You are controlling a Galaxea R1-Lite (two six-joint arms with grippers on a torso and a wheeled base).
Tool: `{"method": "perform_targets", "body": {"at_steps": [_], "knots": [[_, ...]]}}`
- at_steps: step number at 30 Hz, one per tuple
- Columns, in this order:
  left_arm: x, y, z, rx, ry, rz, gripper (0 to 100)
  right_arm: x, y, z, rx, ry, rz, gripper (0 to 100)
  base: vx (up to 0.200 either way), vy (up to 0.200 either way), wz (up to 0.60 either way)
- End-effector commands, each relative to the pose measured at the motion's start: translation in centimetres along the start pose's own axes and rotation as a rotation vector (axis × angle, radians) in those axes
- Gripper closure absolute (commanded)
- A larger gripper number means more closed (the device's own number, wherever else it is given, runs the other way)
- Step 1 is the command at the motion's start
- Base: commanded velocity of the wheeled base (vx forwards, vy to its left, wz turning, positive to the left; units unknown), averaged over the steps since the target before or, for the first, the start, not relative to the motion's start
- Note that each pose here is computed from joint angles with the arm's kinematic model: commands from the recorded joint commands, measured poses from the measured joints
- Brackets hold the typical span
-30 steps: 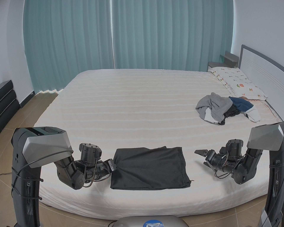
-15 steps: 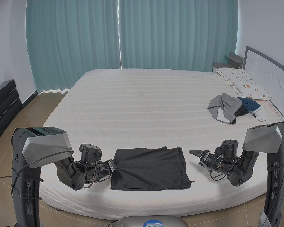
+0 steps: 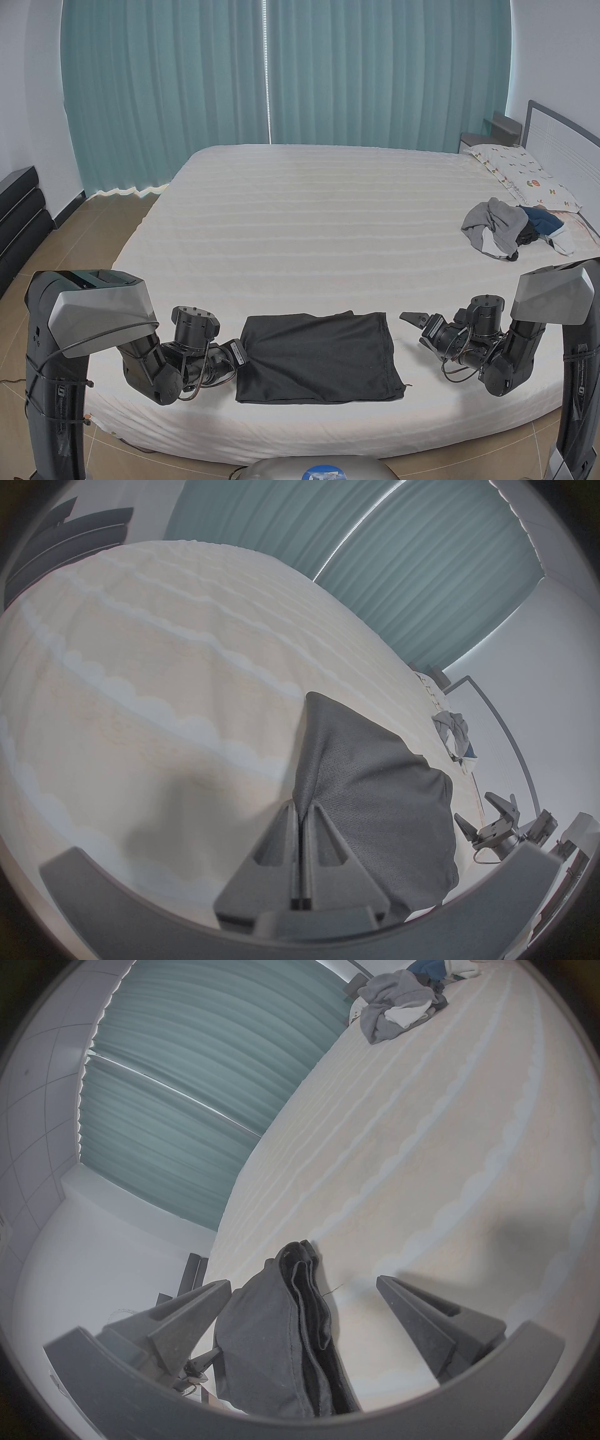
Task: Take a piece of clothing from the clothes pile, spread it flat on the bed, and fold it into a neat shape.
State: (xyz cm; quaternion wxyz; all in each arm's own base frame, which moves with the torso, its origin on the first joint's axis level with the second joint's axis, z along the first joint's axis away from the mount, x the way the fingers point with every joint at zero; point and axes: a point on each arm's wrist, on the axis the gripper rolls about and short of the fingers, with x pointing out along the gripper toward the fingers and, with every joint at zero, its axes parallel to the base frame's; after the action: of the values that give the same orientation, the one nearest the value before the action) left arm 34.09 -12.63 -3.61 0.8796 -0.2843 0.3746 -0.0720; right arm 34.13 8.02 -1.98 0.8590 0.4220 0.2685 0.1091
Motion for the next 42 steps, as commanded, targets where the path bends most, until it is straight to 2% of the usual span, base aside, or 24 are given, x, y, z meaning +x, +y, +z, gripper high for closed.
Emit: {"method": "perform_targets", "body": {"at_steps": [1,10,17,23,37,38,42], "knots": [[-0.1,0.1,-0.3,-0.002,0.012,0.005,100,0.1,-0.3,-0.1,0.003,0.005,-0.008,0,0.0,0.0,0.0],[-0.9,-0.4,-0.8,-0.033,0.03,0.008,100,0.1,-0.5,-0.2,0.003,0.007,-0.012,0,0.0,0.0,0.0],[-1.6,-0.7,0.1,-0.044,0.0,0.001,100,0.1,-0.6,-0.1,0.006,0.003,-0.015,0,0.0,0.0,0.0],[-1.6,-0.2,-0.3,-0.048,0.036,0.068,100,0.1,-0.6,-0.1,0.006,0.003,-0.015,0,0.0,0.0,0.0],[-1.6,-0.2,-0.5,-0.046,0.042,0.078,100,0.2,-0.8,-0.3,0.008,0.01,-0.021,0,0.0,0.0,0.0],[-1.7,-0.2,-0.5,-0.046,0.043,0.079,0,0.2,-0.7,-0.4,0.006,0.014,-0.02,0,0.0,0.0,0.0],[-1.8,-0.2,-0.6,-0.044,0.046,0.08,0,0.1,-0.6,-0.5,0.005,0.018,-0.018,0,0.0,0.0,0.0]]}}
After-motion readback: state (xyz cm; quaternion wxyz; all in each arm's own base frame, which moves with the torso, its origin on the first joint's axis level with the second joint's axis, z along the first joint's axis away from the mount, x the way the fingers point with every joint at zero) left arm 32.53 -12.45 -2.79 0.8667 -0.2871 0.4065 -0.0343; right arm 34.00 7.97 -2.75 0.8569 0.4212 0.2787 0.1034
